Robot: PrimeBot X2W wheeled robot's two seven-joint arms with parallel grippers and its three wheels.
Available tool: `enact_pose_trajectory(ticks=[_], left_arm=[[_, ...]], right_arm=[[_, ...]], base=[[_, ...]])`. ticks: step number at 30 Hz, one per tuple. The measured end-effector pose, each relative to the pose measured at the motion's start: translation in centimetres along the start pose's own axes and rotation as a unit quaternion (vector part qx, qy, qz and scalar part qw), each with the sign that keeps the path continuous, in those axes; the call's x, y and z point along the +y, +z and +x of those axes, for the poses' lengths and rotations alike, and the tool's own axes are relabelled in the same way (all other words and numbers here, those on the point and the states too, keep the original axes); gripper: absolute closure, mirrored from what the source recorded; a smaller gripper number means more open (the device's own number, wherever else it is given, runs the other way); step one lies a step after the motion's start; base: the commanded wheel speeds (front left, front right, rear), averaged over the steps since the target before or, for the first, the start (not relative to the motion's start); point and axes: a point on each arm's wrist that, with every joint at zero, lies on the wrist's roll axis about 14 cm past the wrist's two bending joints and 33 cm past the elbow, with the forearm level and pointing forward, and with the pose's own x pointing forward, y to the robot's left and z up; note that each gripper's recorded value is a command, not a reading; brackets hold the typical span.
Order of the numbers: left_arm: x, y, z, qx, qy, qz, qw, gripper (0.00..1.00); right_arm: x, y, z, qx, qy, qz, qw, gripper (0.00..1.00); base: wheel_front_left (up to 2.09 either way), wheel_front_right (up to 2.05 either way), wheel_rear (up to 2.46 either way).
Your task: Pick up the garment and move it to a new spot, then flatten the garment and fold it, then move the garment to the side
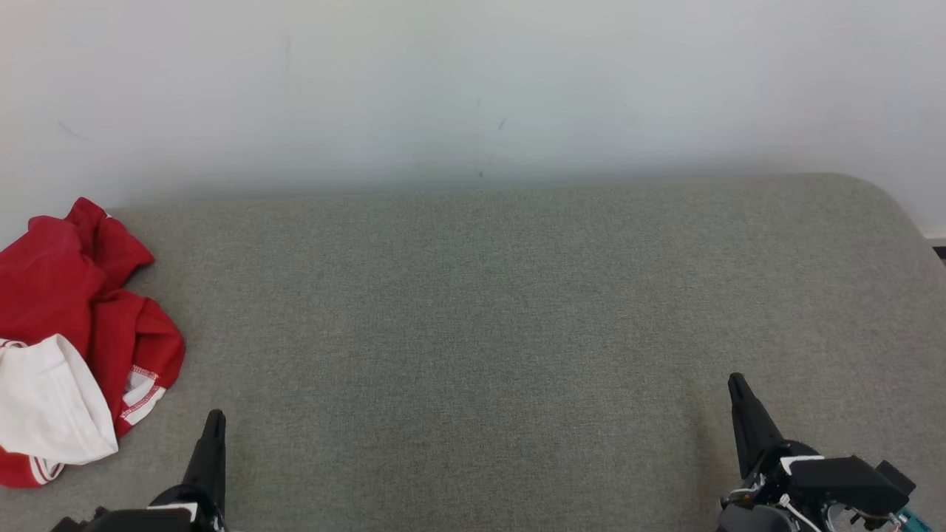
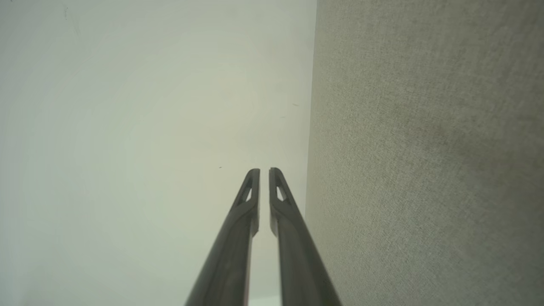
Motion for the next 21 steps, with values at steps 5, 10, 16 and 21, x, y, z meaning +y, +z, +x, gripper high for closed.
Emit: enact_pose_trajectory(ticks=[5, 10, 16, 21], left_arm=[[2.2, -0.1, -1.0, 0.000, 0.032, -0.004, 0.999, 0.00], [2.1, 0.0, -1.1, -0.009, 0.030, -0.002, 0.999, 0.00], [1.8, 0.2, -1.1, -0.017, 0.026, 0.025, 0.999, 0.00], [1.5, 0.7, -1.2, -0.029, 0.023, 0.057, 0.998, 0.00]], right_arm=[[-2.2, 0.0, -1.0, -0.002, -0.032, 0.003, 0.999, 0.00], [-2.2, -0.2, -1.1, -0.004, -0.032, -0.001, 0.999, 0.00], [-1.6, -0.6, -0.9, -0.004, -0.024, -0.032, 0.999, 0.00], [-1.3, -0.9, -1.0, -0.003, -0.020, -0.068, 0.997, 0.00]], base=[[0.00, 0.00, 0.00], [0.00, 0.00, 0.00], [0.00, 0.00, 0.00], [0.00, 0.00, 0.00]])
